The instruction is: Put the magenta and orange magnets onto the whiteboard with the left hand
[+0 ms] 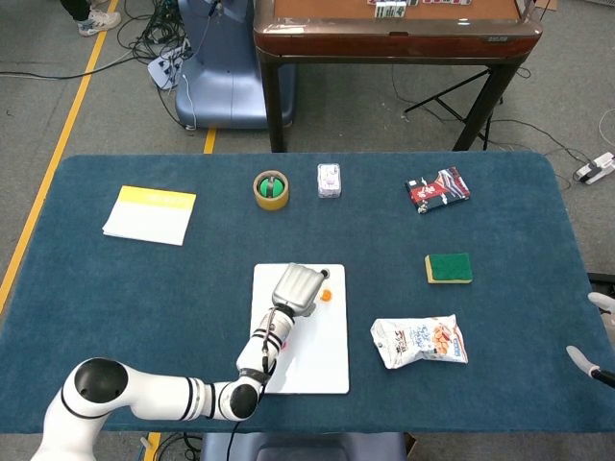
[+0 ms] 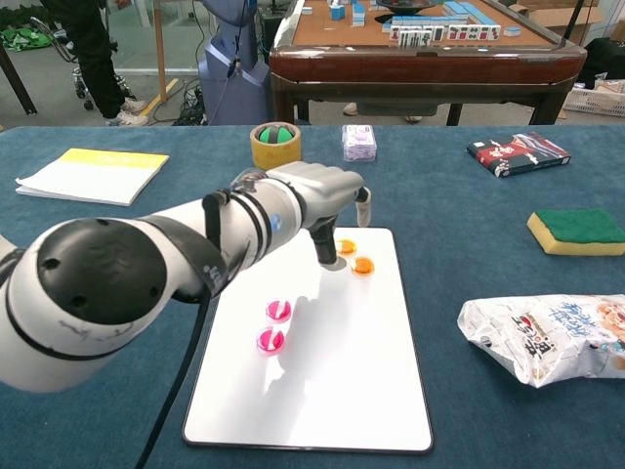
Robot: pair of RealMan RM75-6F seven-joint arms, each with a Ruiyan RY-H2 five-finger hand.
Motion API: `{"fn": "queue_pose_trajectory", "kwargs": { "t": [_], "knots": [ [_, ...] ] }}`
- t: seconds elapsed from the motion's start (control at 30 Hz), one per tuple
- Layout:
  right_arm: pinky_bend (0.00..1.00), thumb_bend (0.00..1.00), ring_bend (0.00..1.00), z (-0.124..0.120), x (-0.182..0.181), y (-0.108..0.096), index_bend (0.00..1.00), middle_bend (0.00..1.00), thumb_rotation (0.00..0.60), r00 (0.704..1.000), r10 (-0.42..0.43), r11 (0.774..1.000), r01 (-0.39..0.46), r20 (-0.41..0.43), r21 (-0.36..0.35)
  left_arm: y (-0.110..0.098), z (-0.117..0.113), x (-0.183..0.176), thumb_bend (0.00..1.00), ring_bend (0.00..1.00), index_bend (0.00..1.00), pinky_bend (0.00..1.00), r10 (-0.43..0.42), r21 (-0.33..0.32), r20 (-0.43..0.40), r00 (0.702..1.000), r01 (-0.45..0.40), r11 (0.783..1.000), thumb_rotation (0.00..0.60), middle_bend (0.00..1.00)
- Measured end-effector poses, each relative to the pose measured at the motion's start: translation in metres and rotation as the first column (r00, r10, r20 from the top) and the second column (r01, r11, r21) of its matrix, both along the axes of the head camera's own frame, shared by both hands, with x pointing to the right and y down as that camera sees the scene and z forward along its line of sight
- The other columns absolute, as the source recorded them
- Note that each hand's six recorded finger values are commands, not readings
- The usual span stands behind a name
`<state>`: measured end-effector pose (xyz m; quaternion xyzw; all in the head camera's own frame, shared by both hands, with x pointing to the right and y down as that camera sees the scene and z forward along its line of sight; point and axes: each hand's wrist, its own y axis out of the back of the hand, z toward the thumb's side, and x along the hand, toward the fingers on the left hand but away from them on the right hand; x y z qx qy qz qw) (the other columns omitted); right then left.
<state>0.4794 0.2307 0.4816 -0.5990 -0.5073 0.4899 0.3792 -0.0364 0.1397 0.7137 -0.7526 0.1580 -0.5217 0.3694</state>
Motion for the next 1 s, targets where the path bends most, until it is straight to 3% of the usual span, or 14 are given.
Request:
{"fn": "queue_pose_trajectory", "kwargs": {
  "t": [0.53, 1.0],
  "knots": [
    [0.42, 0.06, 0.31, 0.005, -0.006, -0.001, 0.26, 0.32, 0.600, 1.000, -0.015, 1.000, 0.014, -0.020, -0.014, 0.000, -0.013, -0.060, 0.31, 1.00, 0.33, 1.00, -0.054, 0.028, 0.034, 0.998, 0.053, 0.998, 0.600, 1.00],
    [0.42, 0.06, 0.31, 0.019, -0.016, -0.004, 0.26, 0.32, 0.600, 0.998, -0.034, 0.998, 0.031, -0.061, -0.056, 0.003, -0.051, -0.148, 0.31, 0.98, 0.33, 1.00, -0.111, 0.141, 0.023, 0.994, 0.107, 0.984, 0.600, 0.97]
  ]
}}
